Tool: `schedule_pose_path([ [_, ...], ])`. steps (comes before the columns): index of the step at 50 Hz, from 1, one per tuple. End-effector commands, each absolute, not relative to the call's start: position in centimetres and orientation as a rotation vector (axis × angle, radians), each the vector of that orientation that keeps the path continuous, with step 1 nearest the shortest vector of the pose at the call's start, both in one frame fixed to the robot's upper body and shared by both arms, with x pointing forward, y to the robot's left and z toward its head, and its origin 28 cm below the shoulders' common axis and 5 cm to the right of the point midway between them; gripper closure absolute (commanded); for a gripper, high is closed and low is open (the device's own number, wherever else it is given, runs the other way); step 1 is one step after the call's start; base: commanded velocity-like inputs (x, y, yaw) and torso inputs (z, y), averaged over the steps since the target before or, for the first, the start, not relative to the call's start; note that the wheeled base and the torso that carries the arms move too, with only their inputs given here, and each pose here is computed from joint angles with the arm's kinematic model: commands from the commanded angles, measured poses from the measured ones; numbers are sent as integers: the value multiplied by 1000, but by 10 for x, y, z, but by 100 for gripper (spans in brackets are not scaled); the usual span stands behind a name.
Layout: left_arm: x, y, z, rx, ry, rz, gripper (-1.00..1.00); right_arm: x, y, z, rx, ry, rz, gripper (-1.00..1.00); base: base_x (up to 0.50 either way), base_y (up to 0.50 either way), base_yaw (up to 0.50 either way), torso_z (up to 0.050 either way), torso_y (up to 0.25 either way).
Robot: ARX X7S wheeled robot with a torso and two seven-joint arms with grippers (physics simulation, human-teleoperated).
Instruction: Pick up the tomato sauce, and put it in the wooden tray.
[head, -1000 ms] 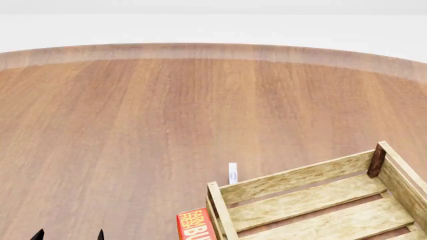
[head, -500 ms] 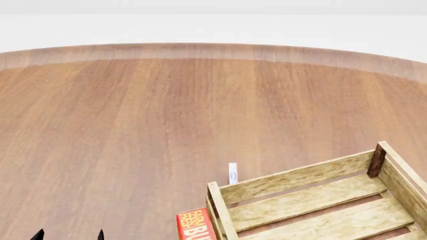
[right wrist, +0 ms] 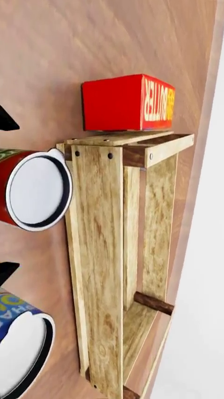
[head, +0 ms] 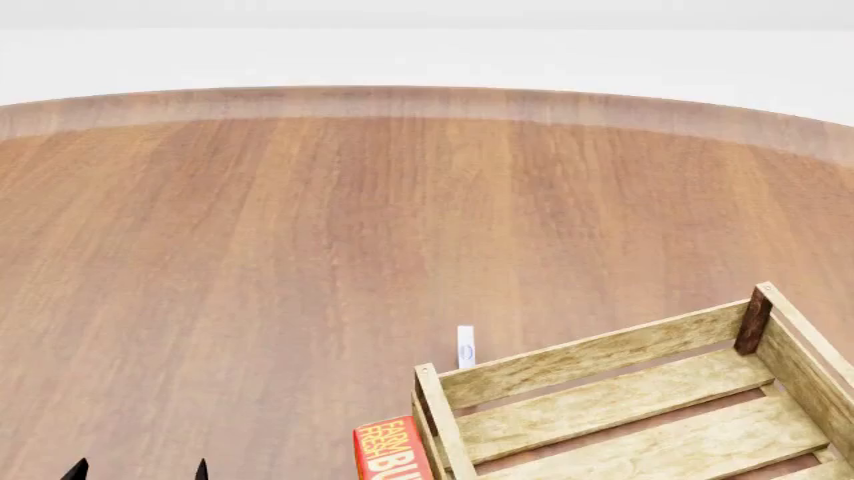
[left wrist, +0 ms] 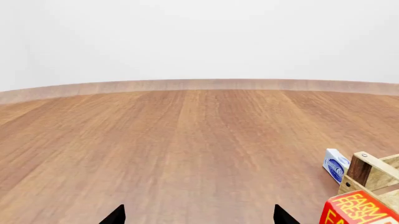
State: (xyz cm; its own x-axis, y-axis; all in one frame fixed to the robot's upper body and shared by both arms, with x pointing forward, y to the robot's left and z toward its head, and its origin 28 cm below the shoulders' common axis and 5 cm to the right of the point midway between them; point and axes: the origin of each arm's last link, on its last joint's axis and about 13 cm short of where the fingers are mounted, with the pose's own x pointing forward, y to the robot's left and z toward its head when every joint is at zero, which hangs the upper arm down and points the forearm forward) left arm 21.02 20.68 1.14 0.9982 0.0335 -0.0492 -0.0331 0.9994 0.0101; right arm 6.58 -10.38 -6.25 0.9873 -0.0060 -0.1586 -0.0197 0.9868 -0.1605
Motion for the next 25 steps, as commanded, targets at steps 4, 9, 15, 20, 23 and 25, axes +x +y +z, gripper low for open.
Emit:
schedule_pose_path([
  [4, 211, 206, 12, 9, 29, 31, -100, 84, -101, -69, -195, 179, -4, -100, 0, 0, 0, 0, 0],
  [9, 211, 206, 12, 9, 29, 31, -100, 86, -99, -71, -215, 187, 16, -100, 0, 0, 0, 0, 0],
  [15, 211, 206, 12, 9, 29, 31, -100, 87, -99, -74, -219, 198, 17, -100, 0, 0, 0, 0, 0],
  [20, 211, 206, 12, 10, 29, 32, -100, 89, -100, -75, -211, 210, 11, -100, 0, 0, 0, 0, 0],
  [23, 211, 206, 12, 9, 29, 31, -100, 90, -100, -76, -210, 214, 9, -100, 0, 0, 0, 0, 0],
  [25, 211, 206, 12, 9, 29, 31, -100, 90, -100, -75, -208, 214, 8, -100, 0, 0, 0, 0, 0],
])
